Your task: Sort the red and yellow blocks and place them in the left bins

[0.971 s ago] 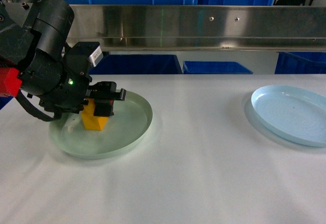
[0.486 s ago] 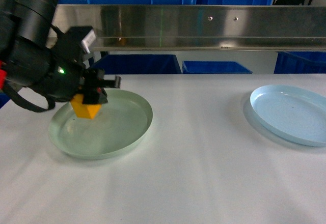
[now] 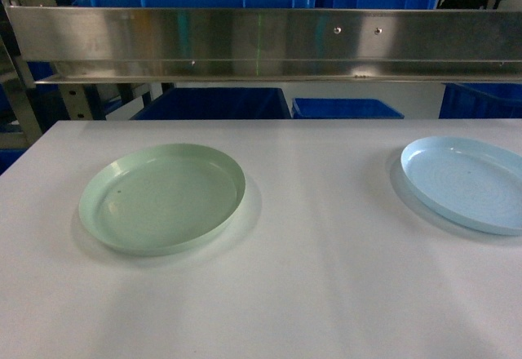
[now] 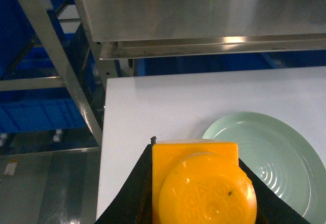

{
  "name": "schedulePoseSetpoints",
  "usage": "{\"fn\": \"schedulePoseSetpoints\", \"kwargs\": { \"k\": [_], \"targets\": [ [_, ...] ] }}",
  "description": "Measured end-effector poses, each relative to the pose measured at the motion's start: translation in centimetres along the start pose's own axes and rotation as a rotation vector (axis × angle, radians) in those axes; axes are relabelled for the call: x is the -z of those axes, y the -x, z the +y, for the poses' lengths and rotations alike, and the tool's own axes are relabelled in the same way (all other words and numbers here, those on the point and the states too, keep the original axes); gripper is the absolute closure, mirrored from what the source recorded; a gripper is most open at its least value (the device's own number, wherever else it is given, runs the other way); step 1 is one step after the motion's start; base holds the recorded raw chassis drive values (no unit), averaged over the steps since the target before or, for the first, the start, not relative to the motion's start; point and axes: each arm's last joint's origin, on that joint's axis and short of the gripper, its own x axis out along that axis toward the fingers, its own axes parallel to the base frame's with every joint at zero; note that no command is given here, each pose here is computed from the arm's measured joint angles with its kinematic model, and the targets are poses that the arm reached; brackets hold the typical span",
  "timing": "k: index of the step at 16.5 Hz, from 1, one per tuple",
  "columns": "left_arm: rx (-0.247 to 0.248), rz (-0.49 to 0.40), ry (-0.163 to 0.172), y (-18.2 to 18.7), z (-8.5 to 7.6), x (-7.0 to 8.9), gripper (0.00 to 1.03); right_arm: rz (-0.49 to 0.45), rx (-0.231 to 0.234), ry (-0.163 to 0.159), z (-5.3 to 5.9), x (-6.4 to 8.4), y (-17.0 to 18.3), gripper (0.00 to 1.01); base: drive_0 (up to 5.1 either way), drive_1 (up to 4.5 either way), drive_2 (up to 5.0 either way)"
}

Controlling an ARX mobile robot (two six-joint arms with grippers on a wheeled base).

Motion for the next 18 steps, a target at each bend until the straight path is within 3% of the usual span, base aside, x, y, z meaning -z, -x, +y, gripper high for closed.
{"fn": "schedulePoseSetpoints", "kwargs": {
  "k": [2,5,8,13,18],
  "targets": [
    [-0.048,-0.043,0.005,0.89,0.68,-0.61,0.76,0.0,0.0,0.0,0.0,0.0,0.0,0.73,0.0,0.0,0.0],
    [-0.066,-0.049,0.01,0.78,1.17,-0.6,0.76,0.0,0.0,0.0,0.0,0.0,0.0,0.73,0.0,0.0,0.0],
    [-0.047,-0.102,-0.016,0.68,1.12,-0.73,0.76,0.0,0.0,0.0,0.0,0.0,0.0,0.73,0.0,0.0,0.0],
    [-0.047,-0.097,-0.022,0.65,1.12,-0.64,0.76,0.0,0.0,0.0,0.0,0.0,0.0,0.73,0.0,0.0,0.0],
    [-0.035,-0.092,-0.023,0.53,0.97,-0.54,0.76,-0.005,0.001,0.0,-0.01,-0.08,0.09,0.73,-4.8,2.15,2.8]
  ]
}}
